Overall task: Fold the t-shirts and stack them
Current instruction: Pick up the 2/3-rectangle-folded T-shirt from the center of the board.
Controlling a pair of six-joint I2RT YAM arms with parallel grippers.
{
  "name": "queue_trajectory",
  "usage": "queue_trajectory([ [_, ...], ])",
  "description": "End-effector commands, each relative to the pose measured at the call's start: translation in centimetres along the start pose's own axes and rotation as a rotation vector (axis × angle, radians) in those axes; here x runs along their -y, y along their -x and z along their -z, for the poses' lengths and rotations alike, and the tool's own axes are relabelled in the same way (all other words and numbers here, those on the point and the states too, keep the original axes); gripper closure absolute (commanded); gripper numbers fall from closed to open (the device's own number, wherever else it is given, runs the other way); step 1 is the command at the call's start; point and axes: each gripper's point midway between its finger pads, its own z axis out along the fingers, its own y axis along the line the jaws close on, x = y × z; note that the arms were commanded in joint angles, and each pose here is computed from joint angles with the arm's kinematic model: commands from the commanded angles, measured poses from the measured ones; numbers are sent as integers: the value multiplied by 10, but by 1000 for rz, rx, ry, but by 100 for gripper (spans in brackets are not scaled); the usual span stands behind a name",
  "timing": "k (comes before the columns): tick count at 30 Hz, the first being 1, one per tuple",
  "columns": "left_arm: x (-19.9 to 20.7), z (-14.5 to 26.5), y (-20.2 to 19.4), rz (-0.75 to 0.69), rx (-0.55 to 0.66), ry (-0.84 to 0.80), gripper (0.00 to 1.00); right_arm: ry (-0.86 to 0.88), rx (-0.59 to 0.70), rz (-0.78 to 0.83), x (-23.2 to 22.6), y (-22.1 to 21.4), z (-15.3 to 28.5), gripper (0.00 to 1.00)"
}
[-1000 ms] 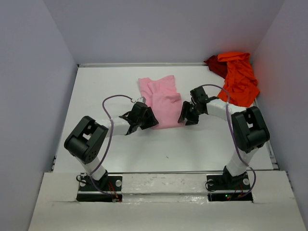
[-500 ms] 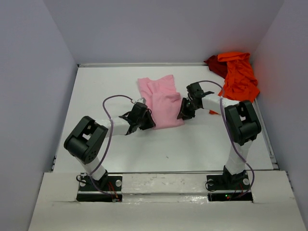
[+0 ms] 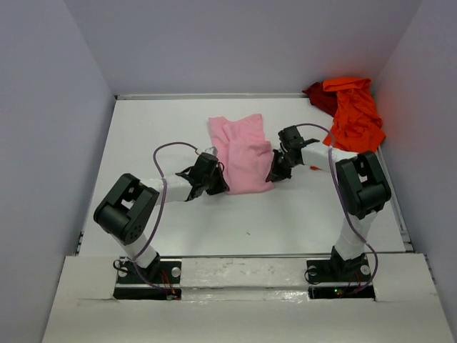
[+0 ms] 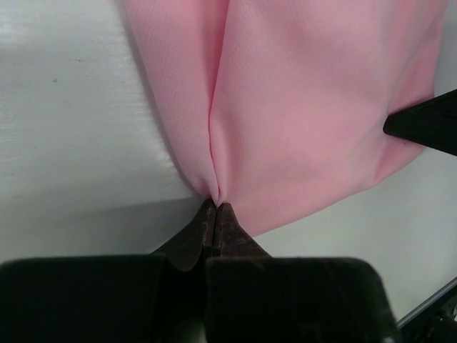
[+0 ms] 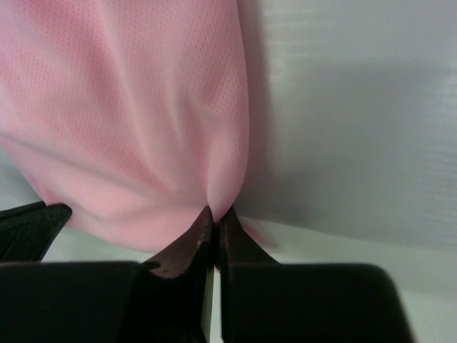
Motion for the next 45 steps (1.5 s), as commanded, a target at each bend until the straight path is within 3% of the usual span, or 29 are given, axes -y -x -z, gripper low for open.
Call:
queue_trajectory([
  [1, -1, 21, -6, -11, -8, -21, 100, -20, -25, 4, 6, -21, 17, 88],
  [3, -3, 27, -5, -15, 5, -14, 100, -17, -7, 23, 3, -22, 22, 62],
  [5, -6, 28, -6, -25, 3, -3, 100, -11, -4, 32, 2, -23, 26, 50],
  [8, -4, 26, -4, -35, -1, -1, 100, -19, -27, 21, 4, -30, 30, 45],
  [23, 11, 20, 9, -43, 5, -24, 100, -33, -81, -11, 19, -73, 35, 45],
  [36, 9, 22, 6, -53, -5, -21, 100, -26, -54, -5, 2, -41, 14, 49],
  [40, 9, 22, 6, -53, -6, -20, 100, -16, -56, -6, -4, -39, 10, 54],
  [45, 9, 20, 7, -55, -8, -16, 100, -3, -60, -13, -6, -40, 12, 73],
])
